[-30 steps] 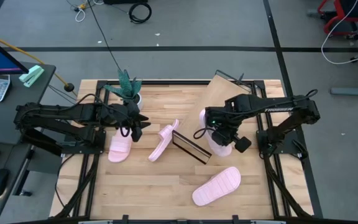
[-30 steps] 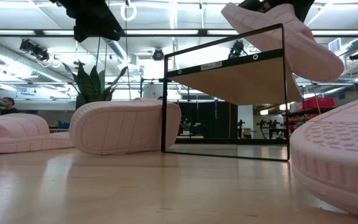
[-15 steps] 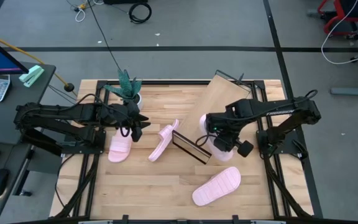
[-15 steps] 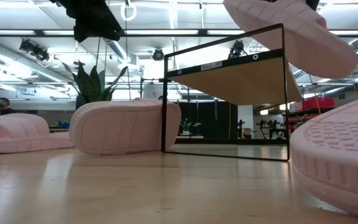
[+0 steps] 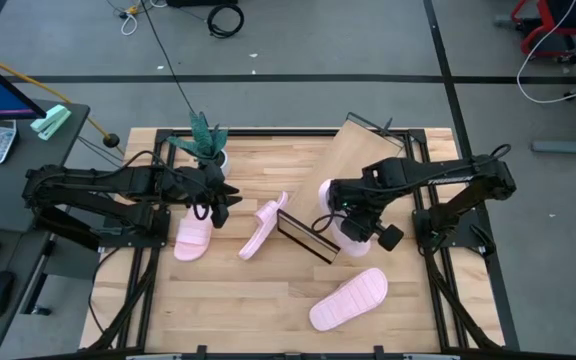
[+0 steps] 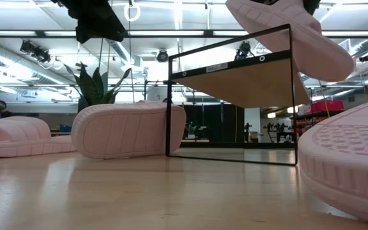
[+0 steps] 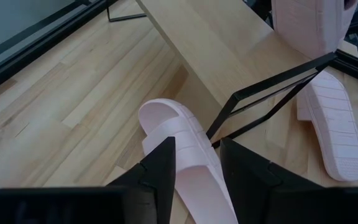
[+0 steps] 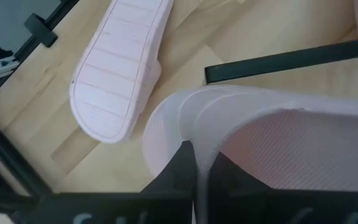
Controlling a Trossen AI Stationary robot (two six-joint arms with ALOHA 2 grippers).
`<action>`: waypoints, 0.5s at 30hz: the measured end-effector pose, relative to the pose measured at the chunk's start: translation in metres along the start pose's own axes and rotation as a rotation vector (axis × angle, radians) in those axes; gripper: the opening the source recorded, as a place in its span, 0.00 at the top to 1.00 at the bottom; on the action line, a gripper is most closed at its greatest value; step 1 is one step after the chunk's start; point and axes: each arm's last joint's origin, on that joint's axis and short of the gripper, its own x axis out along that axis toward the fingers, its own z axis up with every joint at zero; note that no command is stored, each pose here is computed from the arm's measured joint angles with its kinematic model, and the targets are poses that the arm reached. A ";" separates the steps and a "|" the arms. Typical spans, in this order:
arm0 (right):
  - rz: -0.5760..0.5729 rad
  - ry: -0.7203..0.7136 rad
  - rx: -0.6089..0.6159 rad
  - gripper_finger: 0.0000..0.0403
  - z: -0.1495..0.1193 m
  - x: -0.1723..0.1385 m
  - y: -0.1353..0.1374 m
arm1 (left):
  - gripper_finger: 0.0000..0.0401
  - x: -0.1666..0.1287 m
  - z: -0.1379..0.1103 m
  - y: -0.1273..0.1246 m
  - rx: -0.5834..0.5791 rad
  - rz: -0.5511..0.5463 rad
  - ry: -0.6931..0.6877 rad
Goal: Pick and place slides into the shelf
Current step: Put the pink slide on the shelf
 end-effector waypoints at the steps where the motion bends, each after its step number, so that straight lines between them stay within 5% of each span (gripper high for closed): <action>1: -0.003 -0.005 0.001 0.97 0.000 0.000 -0.001 | 0.67 0.000 0.000 0.000 0.000 0.000 0.000; 15: -0.019 -0.011 0.008 0.90 -0.001 0.000 -0.006 | 0.69 0.000 0.000 0.000 0.000 0.000 0.000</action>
